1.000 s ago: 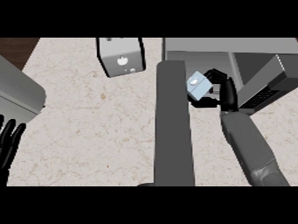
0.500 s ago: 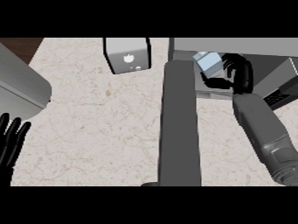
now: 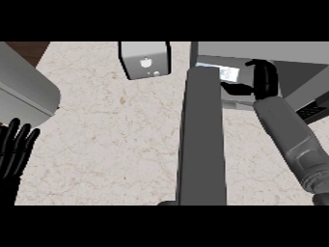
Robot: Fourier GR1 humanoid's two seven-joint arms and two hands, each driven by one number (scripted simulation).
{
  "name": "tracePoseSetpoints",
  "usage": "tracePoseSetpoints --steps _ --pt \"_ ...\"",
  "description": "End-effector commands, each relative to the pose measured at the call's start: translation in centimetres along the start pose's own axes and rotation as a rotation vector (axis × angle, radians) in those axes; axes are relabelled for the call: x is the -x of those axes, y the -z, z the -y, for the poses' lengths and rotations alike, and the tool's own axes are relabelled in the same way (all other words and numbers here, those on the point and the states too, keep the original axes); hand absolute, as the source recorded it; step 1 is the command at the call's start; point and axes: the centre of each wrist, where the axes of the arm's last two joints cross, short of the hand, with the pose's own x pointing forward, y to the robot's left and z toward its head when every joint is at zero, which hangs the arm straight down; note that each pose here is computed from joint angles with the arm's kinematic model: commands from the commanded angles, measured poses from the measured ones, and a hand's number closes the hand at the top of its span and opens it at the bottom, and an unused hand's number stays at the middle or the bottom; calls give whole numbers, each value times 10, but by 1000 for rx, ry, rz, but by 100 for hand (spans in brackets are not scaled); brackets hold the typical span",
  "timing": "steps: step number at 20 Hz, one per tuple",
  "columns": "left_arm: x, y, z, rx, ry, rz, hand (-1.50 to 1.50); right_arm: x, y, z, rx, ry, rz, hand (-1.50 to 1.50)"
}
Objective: Pick up the milk, place it into the microwave and close the microwave
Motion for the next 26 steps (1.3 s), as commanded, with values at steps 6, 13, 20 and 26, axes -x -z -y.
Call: tracePoseSetpoints --steps 6,13,20,26 --pt "-3 -8 8 28 15 3 -150 -10 4 -5 -82 15 7 -150" --pt "-4 -7 1 26 37 -6 -150 -26 -1 -23 -6 58 -18 -150" --pt "-8 -13 12 40 44 -1 -150 -11 10 0 67 34 -19 -150" --pt "-7 -11 20 20 25 -8 -150 0 12 12 107 44 9 -150"
